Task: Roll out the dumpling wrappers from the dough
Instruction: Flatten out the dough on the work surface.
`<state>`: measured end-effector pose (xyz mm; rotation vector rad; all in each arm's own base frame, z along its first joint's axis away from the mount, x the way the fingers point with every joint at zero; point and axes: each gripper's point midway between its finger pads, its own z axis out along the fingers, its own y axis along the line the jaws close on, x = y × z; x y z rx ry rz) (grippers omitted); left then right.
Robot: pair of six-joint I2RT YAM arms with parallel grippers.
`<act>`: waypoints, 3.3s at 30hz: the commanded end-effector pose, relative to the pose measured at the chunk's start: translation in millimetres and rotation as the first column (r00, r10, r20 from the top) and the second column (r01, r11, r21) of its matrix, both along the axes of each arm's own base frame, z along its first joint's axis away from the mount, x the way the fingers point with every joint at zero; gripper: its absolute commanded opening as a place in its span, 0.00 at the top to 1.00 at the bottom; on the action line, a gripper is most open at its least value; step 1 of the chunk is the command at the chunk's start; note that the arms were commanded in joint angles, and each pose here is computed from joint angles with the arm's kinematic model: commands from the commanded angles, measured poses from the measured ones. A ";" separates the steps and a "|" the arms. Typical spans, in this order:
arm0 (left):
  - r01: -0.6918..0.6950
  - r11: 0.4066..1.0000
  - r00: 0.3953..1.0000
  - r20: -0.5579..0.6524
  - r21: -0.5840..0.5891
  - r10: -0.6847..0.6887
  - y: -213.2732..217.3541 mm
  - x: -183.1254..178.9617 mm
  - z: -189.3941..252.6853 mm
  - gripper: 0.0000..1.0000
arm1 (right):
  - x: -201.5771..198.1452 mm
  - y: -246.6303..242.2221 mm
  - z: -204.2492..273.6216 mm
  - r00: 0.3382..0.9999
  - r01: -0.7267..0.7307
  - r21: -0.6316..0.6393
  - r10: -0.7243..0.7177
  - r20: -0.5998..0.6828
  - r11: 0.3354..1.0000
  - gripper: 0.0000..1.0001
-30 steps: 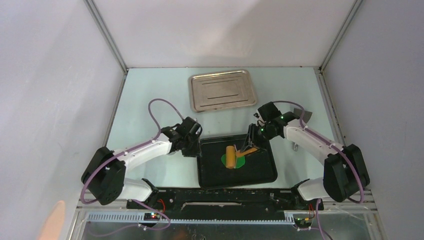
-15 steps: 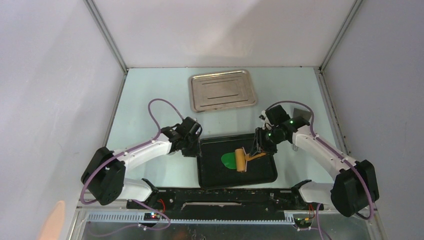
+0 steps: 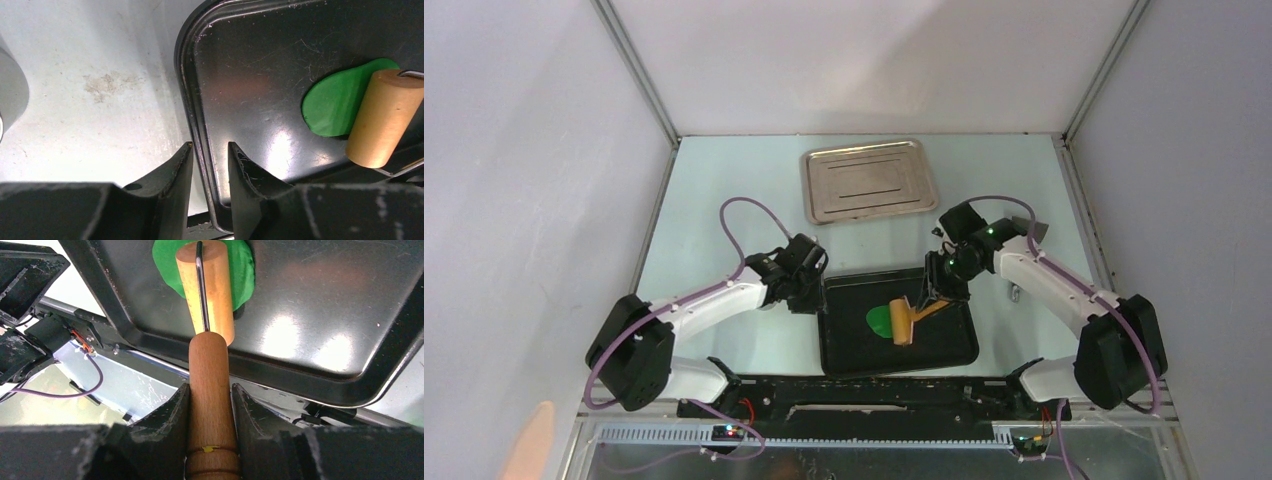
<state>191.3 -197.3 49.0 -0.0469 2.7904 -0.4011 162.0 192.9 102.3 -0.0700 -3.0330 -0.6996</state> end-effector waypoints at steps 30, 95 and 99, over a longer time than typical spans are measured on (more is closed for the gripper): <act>0.013 1.000 0.998 0.062 0.001 -0.013 -0.6 8.7 13.5 0.65 | -9.5 -72.8 -83.8 0.990 0.031 -0.371 -0.080 -0.120 0.928 1.00; 0.012 1.000 0.997 0.078 0.000 -0.012 1.1 9.7 20.1 0.64 | -2.9 -59.1 -104.5 0.988 0.035 -0.344 -0.085 -0.130 0.938 1.00; 0.013 1.000 0.997 0.075 0.006 -0.014 2.7 8.1 19.2 0.64 | 0.1 -55.3 -91.3 0.990 0.057 -0.293 -0.093 -0.110 0.954 1.00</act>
